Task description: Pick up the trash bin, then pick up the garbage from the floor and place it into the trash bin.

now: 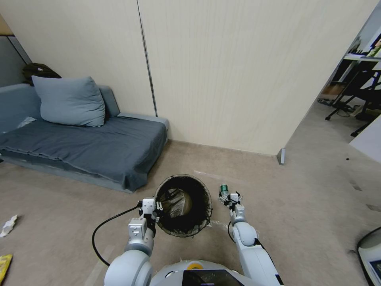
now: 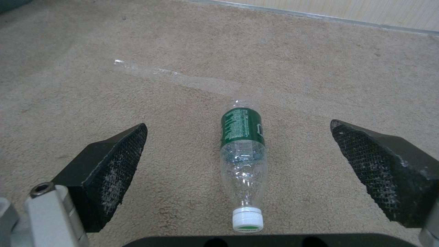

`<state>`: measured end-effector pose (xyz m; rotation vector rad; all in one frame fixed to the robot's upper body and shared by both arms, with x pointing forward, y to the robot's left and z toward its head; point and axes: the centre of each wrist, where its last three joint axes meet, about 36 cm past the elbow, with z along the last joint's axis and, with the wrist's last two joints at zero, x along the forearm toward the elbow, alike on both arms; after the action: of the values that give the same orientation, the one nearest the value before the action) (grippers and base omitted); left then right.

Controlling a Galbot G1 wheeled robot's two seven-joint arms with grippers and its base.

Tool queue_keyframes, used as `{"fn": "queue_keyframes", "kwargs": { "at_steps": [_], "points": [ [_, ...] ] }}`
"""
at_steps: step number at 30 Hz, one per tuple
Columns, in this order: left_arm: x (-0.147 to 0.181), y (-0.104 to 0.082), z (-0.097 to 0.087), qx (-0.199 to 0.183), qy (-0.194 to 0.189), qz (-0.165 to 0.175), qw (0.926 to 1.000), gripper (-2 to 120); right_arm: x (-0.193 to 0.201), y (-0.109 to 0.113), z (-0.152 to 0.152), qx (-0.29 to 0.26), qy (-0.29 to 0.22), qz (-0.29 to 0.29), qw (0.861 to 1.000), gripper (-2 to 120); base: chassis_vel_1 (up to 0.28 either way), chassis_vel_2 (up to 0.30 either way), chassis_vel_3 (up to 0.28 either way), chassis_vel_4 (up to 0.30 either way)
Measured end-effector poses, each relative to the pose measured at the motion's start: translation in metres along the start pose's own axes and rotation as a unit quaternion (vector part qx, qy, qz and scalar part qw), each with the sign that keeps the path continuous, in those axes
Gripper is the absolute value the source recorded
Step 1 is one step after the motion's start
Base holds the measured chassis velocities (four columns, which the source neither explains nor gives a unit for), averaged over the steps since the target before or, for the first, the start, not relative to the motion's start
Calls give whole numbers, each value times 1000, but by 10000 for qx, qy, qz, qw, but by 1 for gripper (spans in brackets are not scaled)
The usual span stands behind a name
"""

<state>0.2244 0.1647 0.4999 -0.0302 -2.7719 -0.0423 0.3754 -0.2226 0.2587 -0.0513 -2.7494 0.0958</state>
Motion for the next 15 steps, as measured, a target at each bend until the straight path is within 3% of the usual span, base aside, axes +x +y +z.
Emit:
{"fn": "queue_keyframes", "kwargs": {
  "at_steps": [15],
  "points": [
    [2, -1, 0, -22, -1, 4, 10000, 3, -37, -11, -11, -129, 319, 22, 9994, 100, 0, 0, 0, 0]
  ]
}}
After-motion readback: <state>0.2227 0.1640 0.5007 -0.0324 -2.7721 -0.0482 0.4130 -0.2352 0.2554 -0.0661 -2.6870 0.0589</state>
